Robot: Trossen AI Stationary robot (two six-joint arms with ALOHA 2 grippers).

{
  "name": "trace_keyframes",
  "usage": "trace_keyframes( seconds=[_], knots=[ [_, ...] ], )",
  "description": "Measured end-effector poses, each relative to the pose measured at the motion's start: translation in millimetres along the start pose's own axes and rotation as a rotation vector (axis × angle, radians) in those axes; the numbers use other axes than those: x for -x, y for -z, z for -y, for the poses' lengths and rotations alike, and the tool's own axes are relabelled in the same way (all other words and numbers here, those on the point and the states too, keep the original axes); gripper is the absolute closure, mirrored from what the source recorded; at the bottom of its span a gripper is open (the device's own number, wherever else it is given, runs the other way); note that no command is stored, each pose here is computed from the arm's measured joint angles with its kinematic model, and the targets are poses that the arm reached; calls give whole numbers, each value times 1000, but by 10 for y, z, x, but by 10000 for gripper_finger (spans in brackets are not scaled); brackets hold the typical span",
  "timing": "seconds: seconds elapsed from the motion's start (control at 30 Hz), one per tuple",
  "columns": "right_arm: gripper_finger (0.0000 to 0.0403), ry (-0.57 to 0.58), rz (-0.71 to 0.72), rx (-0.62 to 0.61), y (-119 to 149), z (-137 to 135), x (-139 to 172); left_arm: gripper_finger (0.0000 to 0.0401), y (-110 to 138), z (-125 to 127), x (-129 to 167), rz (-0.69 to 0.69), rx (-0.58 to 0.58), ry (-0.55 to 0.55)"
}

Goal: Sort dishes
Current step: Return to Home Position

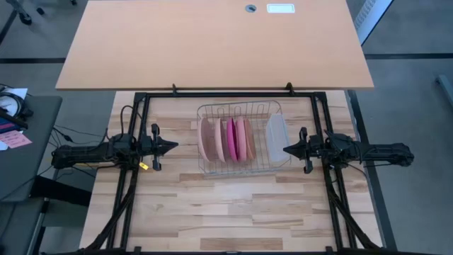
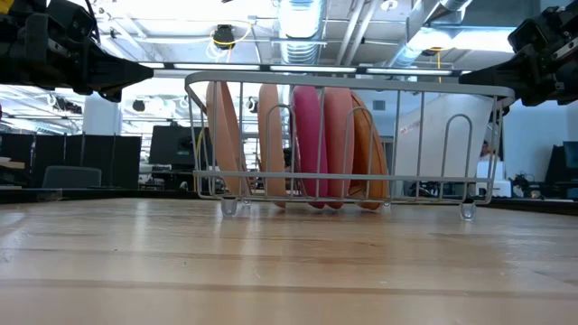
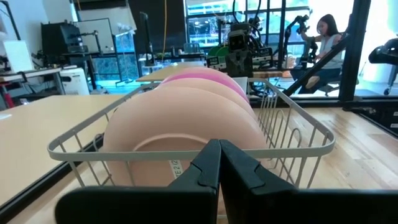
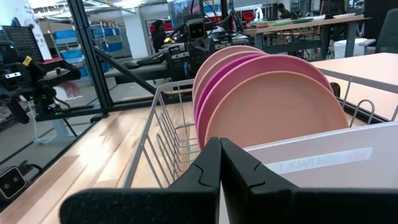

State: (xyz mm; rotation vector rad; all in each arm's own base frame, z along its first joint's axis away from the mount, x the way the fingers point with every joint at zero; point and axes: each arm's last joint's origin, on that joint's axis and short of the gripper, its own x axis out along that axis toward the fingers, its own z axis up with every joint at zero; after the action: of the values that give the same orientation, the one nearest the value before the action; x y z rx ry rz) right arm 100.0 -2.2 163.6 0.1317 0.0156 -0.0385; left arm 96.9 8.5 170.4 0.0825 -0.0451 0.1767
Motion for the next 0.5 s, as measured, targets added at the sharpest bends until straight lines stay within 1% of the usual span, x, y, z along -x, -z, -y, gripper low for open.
trace_keyframes(
  seconds=[0.5],
  knots=[
    [392,0,0,0,0,0,0,401,0,0,0,0,-1,0]
  ],
)
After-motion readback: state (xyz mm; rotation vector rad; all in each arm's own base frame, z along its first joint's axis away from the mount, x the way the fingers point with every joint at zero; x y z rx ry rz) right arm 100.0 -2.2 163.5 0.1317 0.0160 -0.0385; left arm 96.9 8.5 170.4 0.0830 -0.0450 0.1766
